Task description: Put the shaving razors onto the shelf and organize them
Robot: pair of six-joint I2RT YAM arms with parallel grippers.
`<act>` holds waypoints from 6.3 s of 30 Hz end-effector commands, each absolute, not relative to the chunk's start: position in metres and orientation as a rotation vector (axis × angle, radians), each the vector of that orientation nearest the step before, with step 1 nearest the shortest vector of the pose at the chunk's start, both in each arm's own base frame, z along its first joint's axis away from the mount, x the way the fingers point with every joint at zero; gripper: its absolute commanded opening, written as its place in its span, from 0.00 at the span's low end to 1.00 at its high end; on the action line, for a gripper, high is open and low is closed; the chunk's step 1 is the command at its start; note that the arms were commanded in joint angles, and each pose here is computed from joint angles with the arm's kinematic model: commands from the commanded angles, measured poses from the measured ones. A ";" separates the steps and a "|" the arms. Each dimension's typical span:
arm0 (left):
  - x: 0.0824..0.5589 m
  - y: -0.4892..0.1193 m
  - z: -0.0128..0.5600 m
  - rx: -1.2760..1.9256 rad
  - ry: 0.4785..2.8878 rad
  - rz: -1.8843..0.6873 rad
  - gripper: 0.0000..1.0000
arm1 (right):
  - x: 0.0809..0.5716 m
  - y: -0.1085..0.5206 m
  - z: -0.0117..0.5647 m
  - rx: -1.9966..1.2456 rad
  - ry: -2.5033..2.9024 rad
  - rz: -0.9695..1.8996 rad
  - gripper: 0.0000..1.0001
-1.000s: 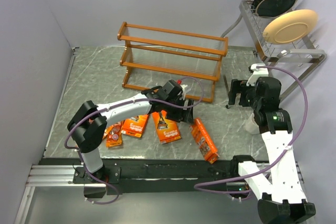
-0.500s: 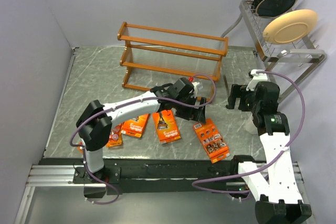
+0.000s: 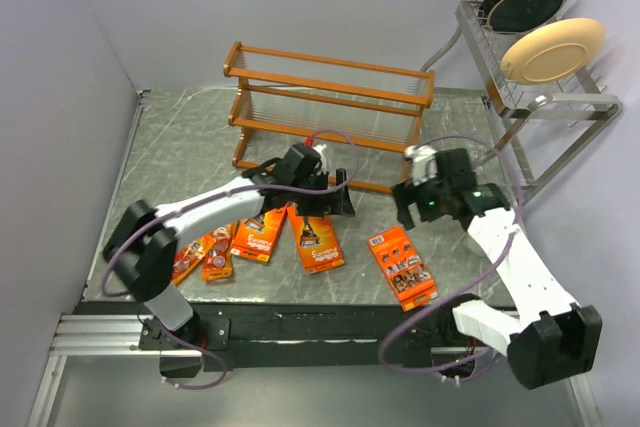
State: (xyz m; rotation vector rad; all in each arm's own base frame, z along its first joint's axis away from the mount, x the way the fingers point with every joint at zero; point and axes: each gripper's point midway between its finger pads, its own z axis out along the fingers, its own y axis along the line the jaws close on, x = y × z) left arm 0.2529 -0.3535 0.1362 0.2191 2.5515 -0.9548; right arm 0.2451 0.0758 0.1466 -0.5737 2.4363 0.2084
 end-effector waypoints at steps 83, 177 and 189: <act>0.226 -0.266 0.109 -0.090 2.215 -1.421 0.01 | 0.230 0.255 0.107 0.006 2.621 1.370 0.61; 0.414 -0.133 0.232 -0.616 2.032 -1.378 1.00 | 0.245 0.188 0.224 -0.351 2.254 1.280 0.66; 0.291 -0.095 0.102 -0.587 2.412 -0.830 0.99 | 0.238 0.257 0.193 -0.366 2.186 1.293 0.69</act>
